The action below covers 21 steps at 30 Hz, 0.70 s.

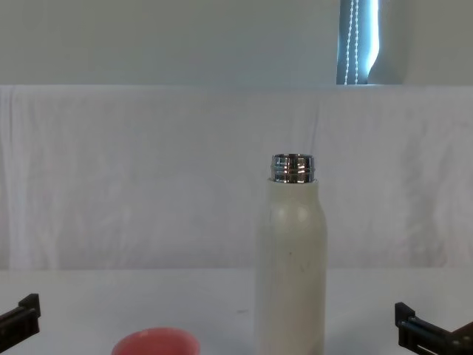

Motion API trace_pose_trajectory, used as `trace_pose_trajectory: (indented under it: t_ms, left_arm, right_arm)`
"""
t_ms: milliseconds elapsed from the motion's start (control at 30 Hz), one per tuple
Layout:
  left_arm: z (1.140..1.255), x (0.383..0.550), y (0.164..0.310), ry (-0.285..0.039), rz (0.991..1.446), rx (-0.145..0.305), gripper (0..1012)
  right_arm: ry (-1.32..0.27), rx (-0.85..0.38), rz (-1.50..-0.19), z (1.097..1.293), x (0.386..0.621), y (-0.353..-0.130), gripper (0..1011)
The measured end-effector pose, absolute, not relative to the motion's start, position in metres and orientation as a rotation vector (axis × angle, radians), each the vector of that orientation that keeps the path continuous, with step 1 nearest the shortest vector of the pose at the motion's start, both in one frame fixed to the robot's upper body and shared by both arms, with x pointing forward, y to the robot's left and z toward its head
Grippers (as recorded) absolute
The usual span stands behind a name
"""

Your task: Grasp the thermos with one hand and pour water into the cup lid.

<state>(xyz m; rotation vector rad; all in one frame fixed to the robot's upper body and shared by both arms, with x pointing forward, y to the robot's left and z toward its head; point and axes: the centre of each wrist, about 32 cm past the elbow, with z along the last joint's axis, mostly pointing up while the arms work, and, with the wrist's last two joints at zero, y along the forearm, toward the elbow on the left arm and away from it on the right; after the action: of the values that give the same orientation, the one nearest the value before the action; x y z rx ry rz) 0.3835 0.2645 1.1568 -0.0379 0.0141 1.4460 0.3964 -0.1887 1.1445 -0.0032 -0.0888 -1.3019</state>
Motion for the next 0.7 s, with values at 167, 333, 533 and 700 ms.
trace_pose_trajectory:
  t_ms: [167,333,533,700]
  left_arm:
    - [1.1568,0.3835,0.2645,0.014,1.446,-0.038,1001]
    - [1.1568,0.3835,0.2645,0.014,1.446,-0.038,1001]
    - [1.1568,0.3835,0.2645,0.014,1.446,-0.038,1001]
    - [1.1568,0.3835,0.2645,0.014,1.446,-0.038,1001]
  right_arm:
    - [-0.089,-0.003,-1.302,1.1445,0.3964,-0.1887,1001]
    - [-0.089,-0.003,-1.302,1.1445,0.3964,-0.1887,1001]
    - [-0.089,-0.003,-1.302,1.1445,0.3964,-0.1887,1001]
    - [-0.089,-0.003,-1.302,1.1445,0.3964,-0.1887,1001]
